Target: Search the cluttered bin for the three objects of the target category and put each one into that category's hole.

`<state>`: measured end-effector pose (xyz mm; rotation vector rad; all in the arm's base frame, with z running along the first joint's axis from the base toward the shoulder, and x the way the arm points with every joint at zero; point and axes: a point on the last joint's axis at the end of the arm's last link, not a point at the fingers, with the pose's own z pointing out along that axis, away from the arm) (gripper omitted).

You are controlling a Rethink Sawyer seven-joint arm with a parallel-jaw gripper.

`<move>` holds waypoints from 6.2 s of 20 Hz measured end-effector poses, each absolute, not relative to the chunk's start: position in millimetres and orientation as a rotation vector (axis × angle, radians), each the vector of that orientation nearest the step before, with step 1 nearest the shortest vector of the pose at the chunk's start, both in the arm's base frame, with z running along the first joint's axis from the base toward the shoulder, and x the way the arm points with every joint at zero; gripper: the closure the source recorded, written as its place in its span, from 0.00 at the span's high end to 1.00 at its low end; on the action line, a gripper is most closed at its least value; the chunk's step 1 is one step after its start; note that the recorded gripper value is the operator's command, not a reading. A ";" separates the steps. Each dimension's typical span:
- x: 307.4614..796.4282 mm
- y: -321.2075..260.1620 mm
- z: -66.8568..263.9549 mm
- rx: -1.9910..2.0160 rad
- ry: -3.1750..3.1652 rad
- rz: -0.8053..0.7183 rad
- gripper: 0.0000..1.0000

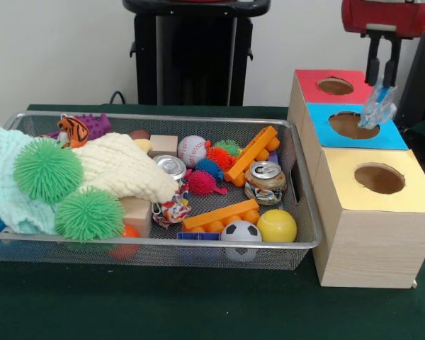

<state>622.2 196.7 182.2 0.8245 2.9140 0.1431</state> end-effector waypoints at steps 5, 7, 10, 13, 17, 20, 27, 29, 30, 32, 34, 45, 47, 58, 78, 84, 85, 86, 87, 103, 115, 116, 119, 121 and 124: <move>618.7 204.1 181.1 0.875 2.905 0.142 0.00; 616.8 203.6 178.3 0.888 2.905 0.131 0.00; 612.5 201.2 170.4 0.909 2.909 0.103 0.00; 608.3 196.4 161.4 0.922 2.918 0.074 0.00; 603.8 188.4 154.2 0.939 2.922 0.040 0.00; 600.7 184.1 151.3 0.951 2.925 0.026 0.00; 582.3 182.0 147.1 1.018 2.970 0.011 0.00; 579.9 183.8 146.5 1.027 2.980 0.012 0.00; 578.9 184.8 146.3 1.031 2.985 0.012 0.00; 577.8 188.5 146.3 1.044 2.994 0.020 0.00; 577.7 190.2 146.6 1.053 2.992 0.023 0.00; 580.2 187.0 143.4 1.140 2.969 0.032 0.00; 581.4 187.2 143.2 1.158 2.965 0.041 0.00; 586.8 187.2 140.9 1.223 2.941 0.070 0.00; 600.0 192.5 123.2 1.269 2.847 0.100 1.00; 588.3 204.6 104.0 1.242 2.882 0.061 1.00; 587.3 205.6 102.3 1.240 2.885 0.058 1.00; 585.7 207.1 100.0 1.237 2.890 0.054 1.00; 584.9 208.0 98.7 1.235 2.893 0.051 1.00; 584.2 205.4 97.6 1.234 2.891 0.037 0.00; 580.5 202.4 102.4 1.194 2.887 -0.022 0.00; 580.2 201.6 104.9 1.183 2.886 -0.036 0.00; 580.2 197.7 112.4 1.140 2.878 -0.088 0.00; 583.7 191.4 121.1 1.088 2.856 -0.152 0.00; 589.8 185.1 134.2 1.040 2.823 -0.220 0.00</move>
